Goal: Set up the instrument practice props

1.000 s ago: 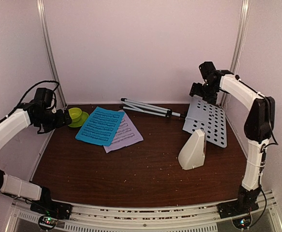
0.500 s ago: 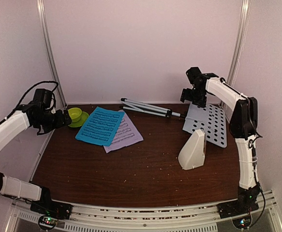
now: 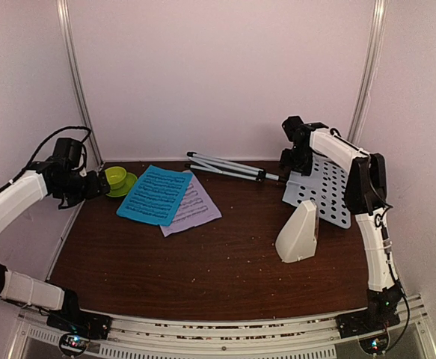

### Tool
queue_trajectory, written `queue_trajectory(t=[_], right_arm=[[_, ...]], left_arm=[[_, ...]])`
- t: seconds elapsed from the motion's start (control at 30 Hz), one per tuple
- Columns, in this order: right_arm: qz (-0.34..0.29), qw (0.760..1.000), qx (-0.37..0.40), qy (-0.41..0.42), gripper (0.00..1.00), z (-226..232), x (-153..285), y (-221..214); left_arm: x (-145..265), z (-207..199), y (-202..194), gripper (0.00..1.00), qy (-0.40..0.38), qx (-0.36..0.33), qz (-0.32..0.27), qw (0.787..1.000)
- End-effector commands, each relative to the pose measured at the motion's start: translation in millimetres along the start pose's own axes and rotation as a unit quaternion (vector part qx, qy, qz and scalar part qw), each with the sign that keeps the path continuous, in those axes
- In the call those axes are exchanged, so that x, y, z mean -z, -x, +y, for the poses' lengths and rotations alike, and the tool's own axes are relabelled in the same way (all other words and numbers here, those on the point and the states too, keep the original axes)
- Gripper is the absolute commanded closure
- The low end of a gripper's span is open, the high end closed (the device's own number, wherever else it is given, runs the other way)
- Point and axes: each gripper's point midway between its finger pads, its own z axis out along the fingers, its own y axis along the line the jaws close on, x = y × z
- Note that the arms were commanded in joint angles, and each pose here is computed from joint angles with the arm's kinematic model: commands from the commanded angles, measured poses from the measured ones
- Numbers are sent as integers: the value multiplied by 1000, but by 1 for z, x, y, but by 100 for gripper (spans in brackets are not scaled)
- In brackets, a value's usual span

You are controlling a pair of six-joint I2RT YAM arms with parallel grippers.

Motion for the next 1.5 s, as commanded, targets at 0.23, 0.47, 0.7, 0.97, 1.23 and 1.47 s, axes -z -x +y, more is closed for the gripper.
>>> queue_trajectory(t=[0.23, 0.47, 0.7, 0.97, 1.23, 1.47], right_arm=[[-3, 1000, -5, -30, 51, -5, -17, -3], [-10, 999, 11, -34, 74, -6, -14, 1], [-32, 998, 35, -45, 100, -10, -3, 13], [-103, 990, 75, -61, 100, -15, 41, 50], [-224, 965, 98, -94, 100, -23, 127, 104], [-322, 938, 94, -89, 100, -20, 204, 141]], left_arm=[[-6, 2, 11, 2, 22, -6, -7, 1000], [-7, 0, 15, 2, 22, -5, -7, 1000], [-7, -4, 18, 2, 18, -6, -2, 1000], [-1, -4, 24, 2, 24, -12, -2, 1000], [-3, -8, 20, 2, 12, -13, 7, 1000], [-4, -13, 22, 2, 0, -7, 11, 1000]])
